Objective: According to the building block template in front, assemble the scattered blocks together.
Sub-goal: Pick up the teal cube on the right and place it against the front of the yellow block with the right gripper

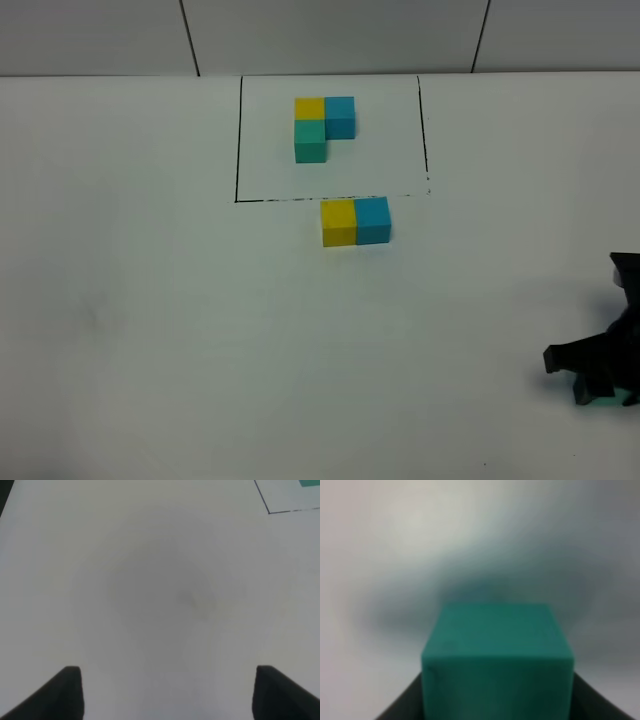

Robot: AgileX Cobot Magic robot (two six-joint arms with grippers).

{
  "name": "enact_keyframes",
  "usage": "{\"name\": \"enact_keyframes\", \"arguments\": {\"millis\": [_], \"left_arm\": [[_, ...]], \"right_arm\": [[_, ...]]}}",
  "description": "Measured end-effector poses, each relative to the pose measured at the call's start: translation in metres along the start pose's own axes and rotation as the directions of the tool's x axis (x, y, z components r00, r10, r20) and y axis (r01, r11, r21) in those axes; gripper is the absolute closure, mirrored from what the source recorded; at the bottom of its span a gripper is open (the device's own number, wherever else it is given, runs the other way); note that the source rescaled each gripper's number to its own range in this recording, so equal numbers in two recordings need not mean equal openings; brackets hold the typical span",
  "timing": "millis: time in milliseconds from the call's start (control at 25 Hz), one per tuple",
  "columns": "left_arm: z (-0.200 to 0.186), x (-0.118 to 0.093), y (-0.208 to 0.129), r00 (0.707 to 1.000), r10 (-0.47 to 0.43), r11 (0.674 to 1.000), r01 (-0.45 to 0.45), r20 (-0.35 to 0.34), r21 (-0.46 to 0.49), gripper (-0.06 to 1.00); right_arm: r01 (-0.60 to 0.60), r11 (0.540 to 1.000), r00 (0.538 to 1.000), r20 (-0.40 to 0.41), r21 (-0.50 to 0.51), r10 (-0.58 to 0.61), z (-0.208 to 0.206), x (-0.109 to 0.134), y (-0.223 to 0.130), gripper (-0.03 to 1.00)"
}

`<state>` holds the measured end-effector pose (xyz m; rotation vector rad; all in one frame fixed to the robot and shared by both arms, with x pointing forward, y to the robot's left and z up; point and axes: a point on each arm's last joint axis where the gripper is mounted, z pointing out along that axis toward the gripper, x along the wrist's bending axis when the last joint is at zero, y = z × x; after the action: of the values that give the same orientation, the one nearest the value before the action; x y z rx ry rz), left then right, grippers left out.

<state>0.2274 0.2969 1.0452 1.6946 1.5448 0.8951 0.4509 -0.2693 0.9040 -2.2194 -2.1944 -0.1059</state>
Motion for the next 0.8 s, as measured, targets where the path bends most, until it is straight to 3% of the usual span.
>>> {"name": "enact_keyframes", "arguments": {"millis": [160,400,520,800], "left_arm": [[0.0,0.0,0.0,1.0,0.0,1.0,0.0,0.0,0.0,0.32],[0.0,0.0,0.0,1.0,0.0,1.0,0.0,0.0,0.0,0.32],[0.0,0.0,0.0,1.0,0.0,1.0,0.0,0.0,0.0,0.32],[0.0,0.0,0.0,1.0,0.0,1.0,0.0,0.0,0.0,0.32]], "right_arm": [[0.013,1.0,1.0,-0.011,-0.011,-0.013,-0.022,0.046,0.017,0.96],[-0.03,0.986,0.999,-0.019,-0.162,0.028,-0.053,0.131,0.034,0.96],[-0.087,0.982,0.996,-0.042,-0.168,0.081,-0.049,0.165,0.048,0.96],[-0.066,0.982,0.997,-0.057,-0.175,0.057,-0.027,0.225,0.09,0.96]]}}
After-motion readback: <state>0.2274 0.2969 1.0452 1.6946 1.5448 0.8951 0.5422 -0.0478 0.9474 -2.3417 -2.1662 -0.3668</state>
